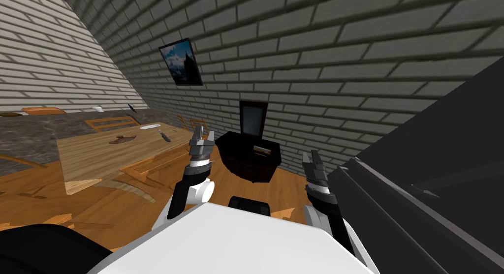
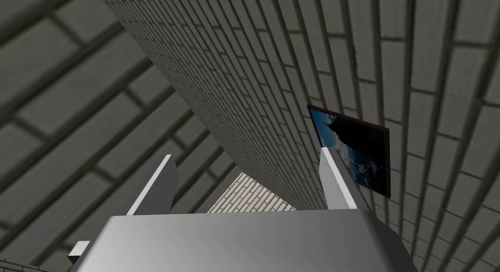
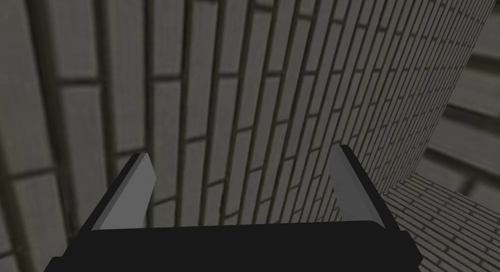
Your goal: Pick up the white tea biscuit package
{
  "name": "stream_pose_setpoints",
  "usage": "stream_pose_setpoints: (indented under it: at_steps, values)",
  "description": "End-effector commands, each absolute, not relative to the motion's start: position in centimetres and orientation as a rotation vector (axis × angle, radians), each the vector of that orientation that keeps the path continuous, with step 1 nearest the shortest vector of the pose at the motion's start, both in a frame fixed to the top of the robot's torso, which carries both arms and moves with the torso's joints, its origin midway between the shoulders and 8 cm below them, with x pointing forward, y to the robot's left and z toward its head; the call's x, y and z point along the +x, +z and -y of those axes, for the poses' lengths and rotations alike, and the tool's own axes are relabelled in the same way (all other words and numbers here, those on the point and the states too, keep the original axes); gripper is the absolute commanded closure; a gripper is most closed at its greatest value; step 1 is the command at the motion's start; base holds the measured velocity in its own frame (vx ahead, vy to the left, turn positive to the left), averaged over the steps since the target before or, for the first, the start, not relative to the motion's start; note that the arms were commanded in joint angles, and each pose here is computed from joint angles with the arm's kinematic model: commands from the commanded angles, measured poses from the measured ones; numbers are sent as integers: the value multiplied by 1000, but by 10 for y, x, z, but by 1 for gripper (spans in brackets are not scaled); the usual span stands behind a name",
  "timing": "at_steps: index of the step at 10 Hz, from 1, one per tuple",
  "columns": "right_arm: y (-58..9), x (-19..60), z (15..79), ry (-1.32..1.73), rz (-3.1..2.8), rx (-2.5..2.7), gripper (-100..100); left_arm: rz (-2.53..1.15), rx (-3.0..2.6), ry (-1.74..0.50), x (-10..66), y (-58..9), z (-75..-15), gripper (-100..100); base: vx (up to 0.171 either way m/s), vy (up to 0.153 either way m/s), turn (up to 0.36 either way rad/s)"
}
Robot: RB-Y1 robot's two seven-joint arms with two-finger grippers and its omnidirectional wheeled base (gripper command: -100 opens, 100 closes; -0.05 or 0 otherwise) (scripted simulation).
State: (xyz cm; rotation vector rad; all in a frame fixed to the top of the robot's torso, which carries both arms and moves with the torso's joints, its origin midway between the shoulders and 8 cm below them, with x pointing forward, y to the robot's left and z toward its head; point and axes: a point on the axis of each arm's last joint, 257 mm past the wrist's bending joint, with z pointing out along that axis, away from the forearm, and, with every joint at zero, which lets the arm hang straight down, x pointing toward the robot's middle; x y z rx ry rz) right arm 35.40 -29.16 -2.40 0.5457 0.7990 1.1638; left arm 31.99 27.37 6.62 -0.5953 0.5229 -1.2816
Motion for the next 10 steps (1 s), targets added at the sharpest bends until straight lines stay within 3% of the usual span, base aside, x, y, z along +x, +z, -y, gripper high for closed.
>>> stream_pose_setpoints:
  at_steps: [1,3,10]
  values:
    - [-47,357,288,1129,-857,537,-100,-523,-595,-1282,320,66,-274,0,-146,-6,324]
    - [-73,362,291,1098,-913,549,-100,-523,-595,-1282,320,66,-274,0,-176,4,249]
    - [-162,366,296,978,-1127,549,-100,-523,-595,-1281,320,66,-274,0,-101,18,210]
